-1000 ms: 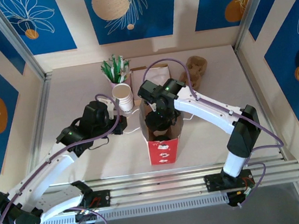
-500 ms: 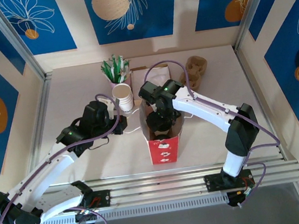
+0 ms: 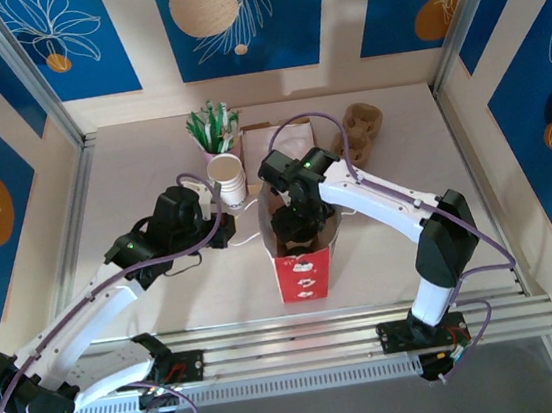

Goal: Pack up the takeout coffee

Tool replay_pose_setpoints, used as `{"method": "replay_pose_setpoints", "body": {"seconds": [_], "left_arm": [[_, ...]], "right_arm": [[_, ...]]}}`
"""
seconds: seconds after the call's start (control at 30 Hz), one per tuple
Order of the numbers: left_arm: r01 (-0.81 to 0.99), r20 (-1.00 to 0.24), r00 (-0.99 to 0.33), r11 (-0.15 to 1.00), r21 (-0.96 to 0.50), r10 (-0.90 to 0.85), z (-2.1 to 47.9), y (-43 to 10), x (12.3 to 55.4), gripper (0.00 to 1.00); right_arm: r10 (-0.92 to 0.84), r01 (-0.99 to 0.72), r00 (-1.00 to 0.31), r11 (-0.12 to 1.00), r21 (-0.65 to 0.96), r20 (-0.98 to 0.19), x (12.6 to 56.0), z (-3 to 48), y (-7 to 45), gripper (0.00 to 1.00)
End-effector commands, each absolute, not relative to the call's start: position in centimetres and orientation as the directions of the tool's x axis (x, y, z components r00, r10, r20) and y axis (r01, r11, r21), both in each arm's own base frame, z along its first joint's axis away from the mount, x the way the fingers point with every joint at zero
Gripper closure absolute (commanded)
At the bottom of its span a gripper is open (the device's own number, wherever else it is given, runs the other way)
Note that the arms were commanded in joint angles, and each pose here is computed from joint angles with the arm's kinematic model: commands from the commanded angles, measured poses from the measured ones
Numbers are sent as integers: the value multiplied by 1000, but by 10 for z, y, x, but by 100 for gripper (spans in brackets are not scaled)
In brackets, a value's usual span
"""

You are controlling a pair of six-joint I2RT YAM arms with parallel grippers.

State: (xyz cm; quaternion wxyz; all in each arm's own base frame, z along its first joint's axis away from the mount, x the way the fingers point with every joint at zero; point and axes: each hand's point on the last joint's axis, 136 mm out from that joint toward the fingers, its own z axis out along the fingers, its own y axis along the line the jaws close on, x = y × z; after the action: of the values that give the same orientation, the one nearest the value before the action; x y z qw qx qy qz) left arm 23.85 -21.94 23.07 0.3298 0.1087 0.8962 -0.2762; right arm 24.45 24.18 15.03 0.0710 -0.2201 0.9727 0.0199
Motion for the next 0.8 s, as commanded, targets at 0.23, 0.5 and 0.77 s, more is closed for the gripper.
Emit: {"method": "replay_pose_setpoints", "body": {"seconds": [0.23,0.5,0.77], "left_arm": [[397,-662,-749,820,-412,30,236,-223,237,100],[396,-660,-750,823,-407,35,235,-222,236,100],[396,-659,-751,824,-405,36,234,-222,236,100]], "right_arm": [[-410,-413,-908,910,24,-80,238,135,238,28],[-403,-407,-910,913,21,-92,241,137,239,28],[-410,-412,-910,911,28,-66,236,127,242,28]]}}
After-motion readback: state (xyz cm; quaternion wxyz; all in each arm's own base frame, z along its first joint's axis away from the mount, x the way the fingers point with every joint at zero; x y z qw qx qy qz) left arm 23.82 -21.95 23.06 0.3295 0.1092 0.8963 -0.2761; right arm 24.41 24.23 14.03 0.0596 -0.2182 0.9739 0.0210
